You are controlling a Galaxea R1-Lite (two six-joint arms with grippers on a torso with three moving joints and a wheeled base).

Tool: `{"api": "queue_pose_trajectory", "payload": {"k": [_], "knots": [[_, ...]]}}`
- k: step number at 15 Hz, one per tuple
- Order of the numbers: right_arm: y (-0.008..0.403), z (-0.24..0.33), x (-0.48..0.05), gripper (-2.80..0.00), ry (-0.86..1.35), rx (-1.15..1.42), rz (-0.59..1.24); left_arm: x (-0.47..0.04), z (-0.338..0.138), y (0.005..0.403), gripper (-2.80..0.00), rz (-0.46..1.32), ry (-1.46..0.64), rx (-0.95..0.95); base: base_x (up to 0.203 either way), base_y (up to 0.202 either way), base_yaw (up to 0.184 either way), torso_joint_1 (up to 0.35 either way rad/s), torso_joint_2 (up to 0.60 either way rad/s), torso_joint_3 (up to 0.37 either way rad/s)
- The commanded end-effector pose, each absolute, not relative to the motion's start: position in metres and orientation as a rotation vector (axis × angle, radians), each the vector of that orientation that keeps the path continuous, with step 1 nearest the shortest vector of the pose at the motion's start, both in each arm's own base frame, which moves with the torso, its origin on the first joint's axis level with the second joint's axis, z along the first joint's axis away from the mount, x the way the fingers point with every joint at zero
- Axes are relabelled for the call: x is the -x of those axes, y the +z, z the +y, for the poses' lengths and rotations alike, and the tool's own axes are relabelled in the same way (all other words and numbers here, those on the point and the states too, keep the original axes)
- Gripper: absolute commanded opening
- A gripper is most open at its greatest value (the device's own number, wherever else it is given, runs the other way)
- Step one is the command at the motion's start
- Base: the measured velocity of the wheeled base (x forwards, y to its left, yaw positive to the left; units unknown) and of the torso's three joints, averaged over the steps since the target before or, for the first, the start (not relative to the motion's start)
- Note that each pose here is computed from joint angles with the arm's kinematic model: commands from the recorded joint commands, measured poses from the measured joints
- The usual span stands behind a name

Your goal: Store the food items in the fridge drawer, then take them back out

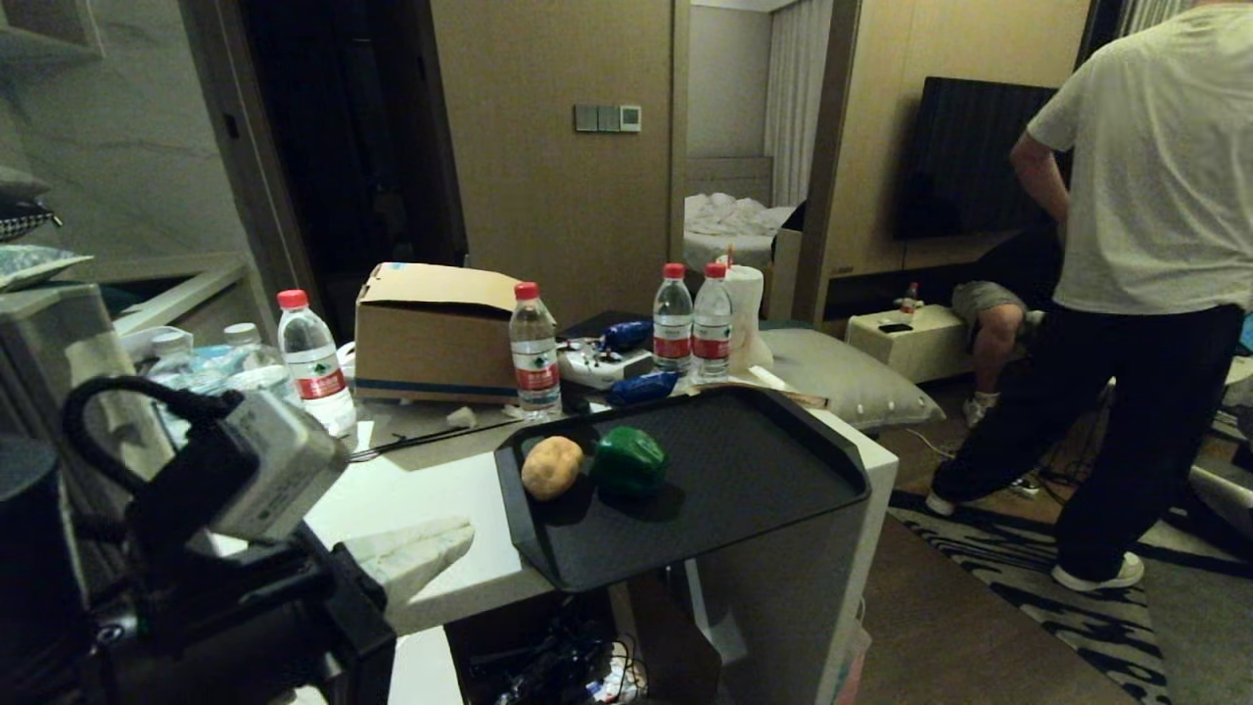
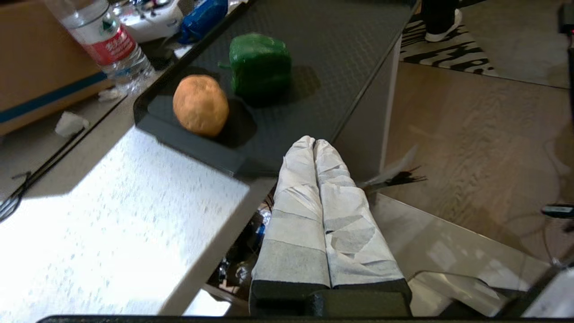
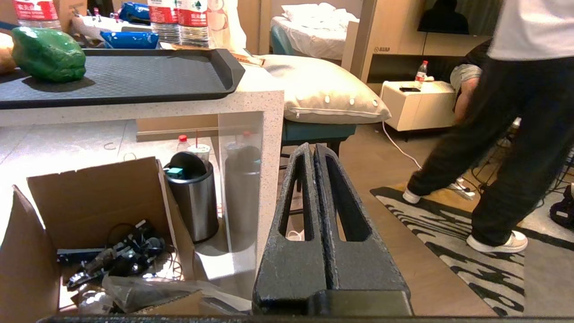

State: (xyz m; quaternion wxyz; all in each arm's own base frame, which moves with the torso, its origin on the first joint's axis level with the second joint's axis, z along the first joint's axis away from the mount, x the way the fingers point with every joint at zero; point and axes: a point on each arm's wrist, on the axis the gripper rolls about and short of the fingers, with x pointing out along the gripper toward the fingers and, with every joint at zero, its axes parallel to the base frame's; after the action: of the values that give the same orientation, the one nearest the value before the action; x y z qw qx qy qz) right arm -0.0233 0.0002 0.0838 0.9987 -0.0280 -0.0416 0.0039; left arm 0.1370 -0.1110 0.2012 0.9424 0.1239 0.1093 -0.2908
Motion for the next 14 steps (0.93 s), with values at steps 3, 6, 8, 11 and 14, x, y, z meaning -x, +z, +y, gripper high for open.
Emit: {"api": "queue_pose_trajectory", "payload": {"k": [3, 6, 8, 11, 14], "knots": [[0.075, 0.0, 0.021, -2.8, 0.008, 0.054, -0.054, -0.154, -0.148, 0.186, -2.8, 0.268, -0.61, -0.292, 0.0, 0.0, 0.0, 0.0, 0.0, 0.0], [0.075, 0.0, 0.021, -2.8, 0.008, 0.055, -0.052, -0.162, -0.167, 0.181, -2.8, 0.242, -0.559, -0.286, 0.0, 0.0, 0.0, 0.0, 0.0, 0.0], [0.075, 0.0, 0.021, -2.8, 0.006, 0.054, -0.053, -0.167, -0.18, 0.177, -2.8, 0.24, -0.484, -0.303, 0.0, 0.0, 0.0, 0.0, 0.0, 0.0], [0.075, 0.0, 0.021, -2.8, 0.006, 0.046, -0.053, -0.178, -0.195, 0.176, -2.8, 0.218, -0.421, -0.295, 0.0, 0.0, 0.0, 0.0, 0.0, 0.0], [0.076, 0.0, 0.021, -2.8, -0.003, 0.012, -0.055, -0.189, -0.2, 0.172, -2.8, 0.193, -0.391, -0.272, 0.0, 0.0, 0.0, 0.0, 0.0, 0.0]]}}
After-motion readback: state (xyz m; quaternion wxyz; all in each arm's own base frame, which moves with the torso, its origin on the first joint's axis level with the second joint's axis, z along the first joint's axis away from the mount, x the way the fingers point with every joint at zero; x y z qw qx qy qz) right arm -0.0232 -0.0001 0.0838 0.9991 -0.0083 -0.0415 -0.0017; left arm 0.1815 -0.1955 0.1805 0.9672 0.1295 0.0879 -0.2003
